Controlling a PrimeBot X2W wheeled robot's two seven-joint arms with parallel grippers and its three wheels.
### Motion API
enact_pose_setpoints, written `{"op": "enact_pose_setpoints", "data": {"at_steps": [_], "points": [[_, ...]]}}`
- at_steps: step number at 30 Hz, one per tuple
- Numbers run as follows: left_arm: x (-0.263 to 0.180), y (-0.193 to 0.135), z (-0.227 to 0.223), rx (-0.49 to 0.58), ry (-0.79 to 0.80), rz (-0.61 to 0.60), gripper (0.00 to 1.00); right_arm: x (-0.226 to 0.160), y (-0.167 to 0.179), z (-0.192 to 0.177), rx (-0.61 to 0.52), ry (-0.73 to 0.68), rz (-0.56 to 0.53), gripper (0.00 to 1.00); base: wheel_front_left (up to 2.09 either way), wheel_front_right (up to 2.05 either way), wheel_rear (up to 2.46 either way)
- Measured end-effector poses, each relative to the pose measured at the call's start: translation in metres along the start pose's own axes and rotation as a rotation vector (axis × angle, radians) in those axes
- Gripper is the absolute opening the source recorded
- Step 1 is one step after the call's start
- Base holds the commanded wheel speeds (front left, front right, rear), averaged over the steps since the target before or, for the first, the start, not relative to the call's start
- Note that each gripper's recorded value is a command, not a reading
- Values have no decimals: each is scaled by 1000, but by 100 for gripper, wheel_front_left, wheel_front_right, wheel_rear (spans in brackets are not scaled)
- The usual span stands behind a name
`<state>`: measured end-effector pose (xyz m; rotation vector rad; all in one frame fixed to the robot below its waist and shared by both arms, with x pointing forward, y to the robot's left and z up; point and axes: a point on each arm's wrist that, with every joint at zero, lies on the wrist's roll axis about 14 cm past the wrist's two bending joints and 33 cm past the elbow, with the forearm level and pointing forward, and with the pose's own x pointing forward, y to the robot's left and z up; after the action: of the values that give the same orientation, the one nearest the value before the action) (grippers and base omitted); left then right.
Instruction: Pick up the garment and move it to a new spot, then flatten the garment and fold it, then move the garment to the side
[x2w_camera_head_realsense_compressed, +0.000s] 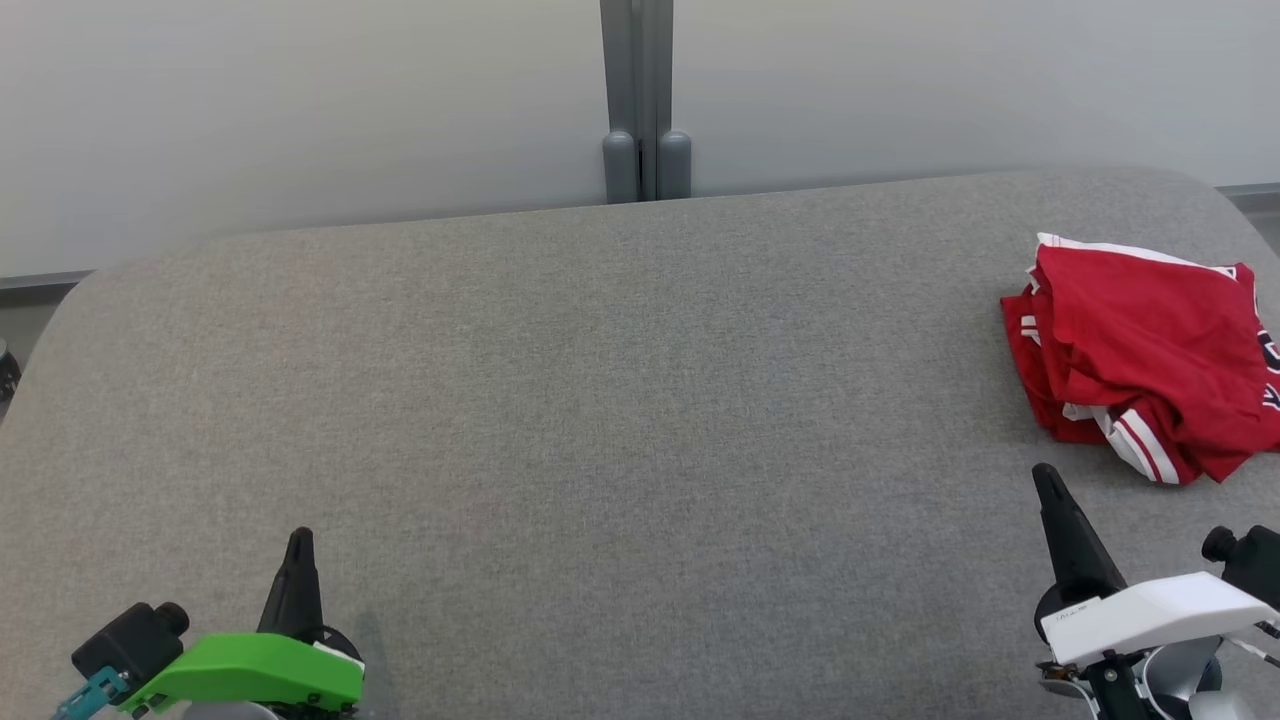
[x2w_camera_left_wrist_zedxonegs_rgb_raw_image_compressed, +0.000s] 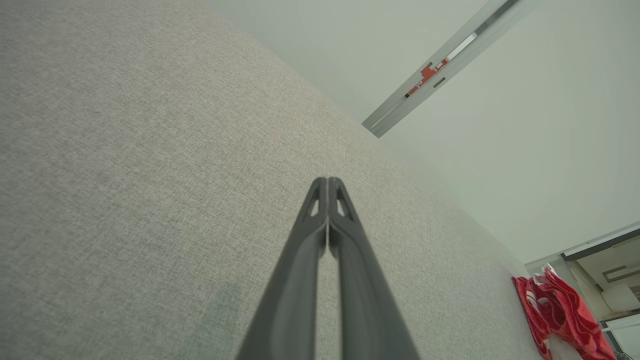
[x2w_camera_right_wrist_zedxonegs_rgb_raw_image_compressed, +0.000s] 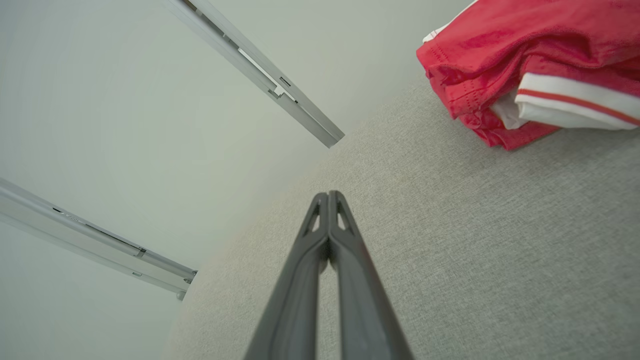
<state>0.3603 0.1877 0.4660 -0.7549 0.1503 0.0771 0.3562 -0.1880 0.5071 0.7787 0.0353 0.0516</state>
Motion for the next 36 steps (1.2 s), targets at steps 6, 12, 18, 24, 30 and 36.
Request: {"op": "enact_pose_setpoints", "data": {"at_steps": [6, 12, 18, 24, 30, 36], "points": [[3, -1, 2, -83, 2, -3, 0, 3, -2, 0, 79, -1, -6, 0, 0, 0, 0], [4, -1, 4, -159, 4, -5, 0, 6, -2, 2, 151, -8, -8, 0, 0, 0, 0], [7, -3, 7, -229, 3, -15, 0, 10, -3, 3, 219, -14, -11, 0, 0, 0, 0], [8, -4, 10, -296, -2, -22, 0, 11, -6, 3, 285, -16, -18, 0, 0, 0, 0], [10, -6, 13, -362, -4, -33, 0, 14, -6, 3, 350, -21, -19, 0, 0, 0, 0], [12, -7, 15, -424, -5, -42, 0, 16, -7, 4, 407, -24, -20, 0, 0, 0, 0]]}}
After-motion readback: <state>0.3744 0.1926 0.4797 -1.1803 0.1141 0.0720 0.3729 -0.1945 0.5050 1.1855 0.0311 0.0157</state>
